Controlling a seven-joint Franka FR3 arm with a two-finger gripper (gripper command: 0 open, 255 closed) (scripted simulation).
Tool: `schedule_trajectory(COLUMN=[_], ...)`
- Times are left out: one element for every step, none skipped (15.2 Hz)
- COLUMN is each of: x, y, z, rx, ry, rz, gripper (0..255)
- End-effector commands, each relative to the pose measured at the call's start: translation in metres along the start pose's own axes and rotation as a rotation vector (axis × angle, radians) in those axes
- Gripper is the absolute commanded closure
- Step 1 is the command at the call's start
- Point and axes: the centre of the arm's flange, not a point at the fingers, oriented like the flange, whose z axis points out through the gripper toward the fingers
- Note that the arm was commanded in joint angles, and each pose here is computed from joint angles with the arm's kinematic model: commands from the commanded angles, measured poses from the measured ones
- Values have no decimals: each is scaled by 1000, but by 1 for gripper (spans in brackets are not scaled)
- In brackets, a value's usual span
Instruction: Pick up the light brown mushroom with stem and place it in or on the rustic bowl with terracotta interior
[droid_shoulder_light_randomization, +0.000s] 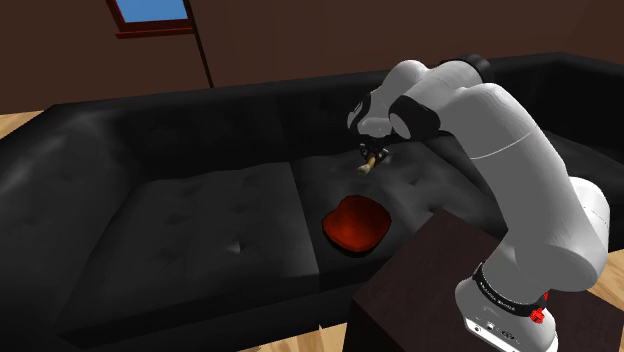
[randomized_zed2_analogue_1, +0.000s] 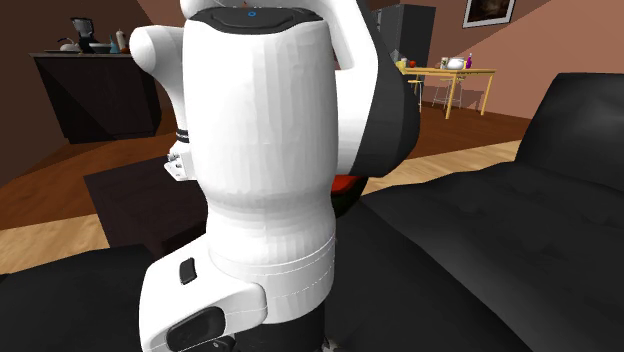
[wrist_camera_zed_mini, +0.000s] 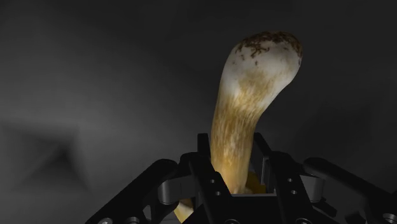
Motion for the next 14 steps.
schedule_trajectory(x=[0,0,0,0,0,0,0,1,1,1,1,1,1,1], y=[0,0,0,0,0,0,0,0,0,-1,-1,-1,-1,-1], z=[0,0,-5,-10,-16,-21,-26,-32,-37,-42,-47,-53,-58,-63], rx=[0,0,0,0,0,0,0,0,0,0,0,0,0,0], ry=[0,0,0,0,0,0,0,0,0,0,0,0,0,0], rz=[0,0,0,0,0,0,0,0,0,0,0,0,0,0], gripper=[255,255,255,255,255,255,255,255,255,255,255,255,255,255])
